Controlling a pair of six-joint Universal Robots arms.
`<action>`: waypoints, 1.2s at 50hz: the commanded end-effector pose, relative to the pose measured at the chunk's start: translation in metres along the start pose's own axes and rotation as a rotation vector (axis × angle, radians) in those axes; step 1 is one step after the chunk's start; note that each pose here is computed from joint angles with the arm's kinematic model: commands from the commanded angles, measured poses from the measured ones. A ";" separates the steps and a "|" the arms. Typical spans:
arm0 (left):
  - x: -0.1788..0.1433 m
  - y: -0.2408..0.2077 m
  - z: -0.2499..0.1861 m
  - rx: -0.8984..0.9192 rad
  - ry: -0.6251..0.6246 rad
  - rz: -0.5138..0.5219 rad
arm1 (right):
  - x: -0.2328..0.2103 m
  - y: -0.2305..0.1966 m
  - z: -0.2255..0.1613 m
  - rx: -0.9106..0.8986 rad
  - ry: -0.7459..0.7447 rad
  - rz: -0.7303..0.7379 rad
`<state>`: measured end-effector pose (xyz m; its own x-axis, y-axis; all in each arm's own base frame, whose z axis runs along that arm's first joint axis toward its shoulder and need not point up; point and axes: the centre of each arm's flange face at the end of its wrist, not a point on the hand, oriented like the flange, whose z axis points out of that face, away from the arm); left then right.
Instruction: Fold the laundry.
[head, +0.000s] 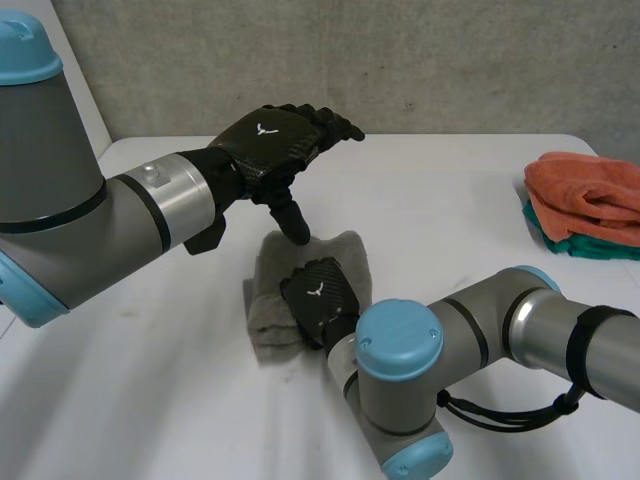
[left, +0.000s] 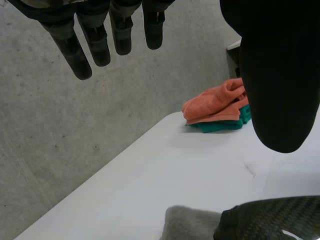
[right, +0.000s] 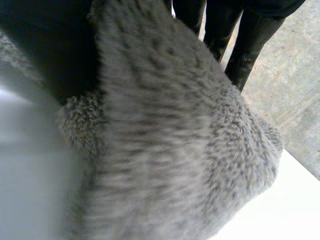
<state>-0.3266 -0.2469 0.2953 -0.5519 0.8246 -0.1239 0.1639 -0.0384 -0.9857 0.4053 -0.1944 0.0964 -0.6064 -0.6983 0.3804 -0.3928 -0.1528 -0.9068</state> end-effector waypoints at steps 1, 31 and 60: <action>0.000 0.001 0.000 -0.002 -0.001 -0.001 | 0.035 0.001 0.010 -0.008 0.073 0.014; 0.002 0.008 -0.003 -0.025 0.000 -0.012 | 0.319 0.008 0.013 0.178 0.256 -0.341; 0.010 0.009 -0.002 -0.029 0.016 -0.013 | 0.485 0.102 -0.026 0.233 0.338 -0.121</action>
<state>-0.3274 -0.2393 0.2876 -0.5455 0.8306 -0.1119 0.1767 -0.0165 -0.9841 0.0844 -0.5363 0.2572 -0.7923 -0.2718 0.5462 -0.3528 -0.5262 -0.7737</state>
